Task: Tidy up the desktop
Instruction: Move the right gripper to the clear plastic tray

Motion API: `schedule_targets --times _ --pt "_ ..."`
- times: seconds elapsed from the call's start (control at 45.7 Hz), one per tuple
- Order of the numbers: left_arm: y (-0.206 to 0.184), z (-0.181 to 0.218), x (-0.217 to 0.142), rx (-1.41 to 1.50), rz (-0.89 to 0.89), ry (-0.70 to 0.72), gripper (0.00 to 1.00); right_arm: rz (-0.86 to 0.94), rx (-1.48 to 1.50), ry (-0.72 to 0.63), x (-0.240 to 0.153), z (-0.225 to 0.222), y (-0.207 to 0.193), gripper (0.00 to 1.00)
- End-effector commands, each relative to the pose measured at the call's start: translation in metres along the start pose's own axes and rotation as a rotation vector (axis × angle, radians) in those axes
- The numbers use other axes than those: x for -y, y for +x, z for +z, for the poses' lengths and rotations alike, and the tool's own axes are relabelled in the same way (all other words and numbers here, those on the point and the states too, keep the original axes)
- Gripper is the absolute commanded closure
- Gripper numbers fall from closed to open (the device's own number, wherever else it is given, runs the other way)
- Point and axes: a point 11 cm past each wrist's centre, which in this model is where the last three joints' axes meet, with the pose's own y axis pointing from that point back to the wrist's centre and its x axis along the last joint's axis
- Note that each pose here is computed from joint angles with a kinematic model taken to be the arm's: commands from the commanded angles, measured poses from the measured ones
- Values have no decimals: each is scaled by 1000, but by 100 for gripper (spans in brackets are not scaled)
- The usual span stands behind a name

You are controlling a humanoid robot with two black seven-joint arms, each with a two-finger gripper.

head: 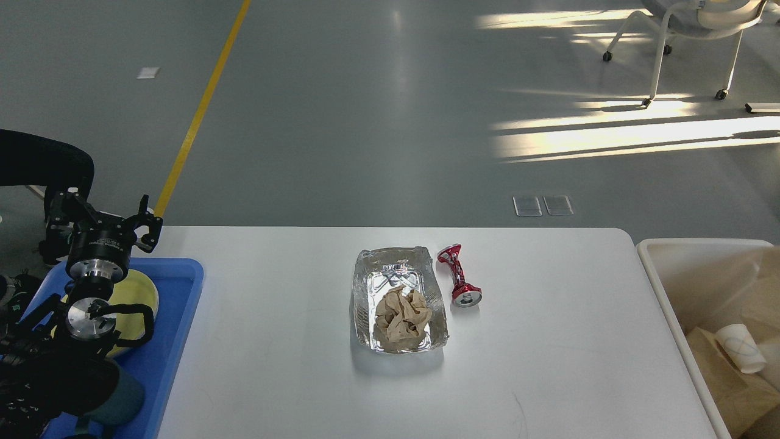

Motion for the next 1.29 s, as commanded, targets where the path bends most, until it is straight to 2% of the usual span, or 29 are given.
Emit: schedule_targets --times 0.0,0.241,0.328,0.394,0.547,0.591,0.766,0.963,1.138,1.27 --pt "0 0 0 1 0 1 4 -11 15 -1 8 0 -19 0" --pt "0 0 0 0 0 0 4 -81 -2 10 8 -6 -44 0" --pt "0 0 0 1 0 1 4 -117 -26 51 -1 -27 -53 0" --pt "0 0 0 -1 0 -1 4 -102 -15 109 -15 -52 -39 0" --pt "0 0 0 -1 0 -1 4 -148 -60 292 -73 -125 -22 0" --pt "0 0 0 1 0 1 4 -194 -138 387 -111 -161 -25 0" --pt "0 0 0 -1 0 -1 4 -314 -340 573 -201 -220 -32 0" --pt "0 0 0 0 0 0 4 -436 -624 712 -295 -257 -58 0" --pt "0 0 0 -1 0 -1 4 -526 -755 829 -355 -264 -77 0" --pt "0 0 0 -1 0 -1 4 -553 -806 830 -360 -267 -96 0"
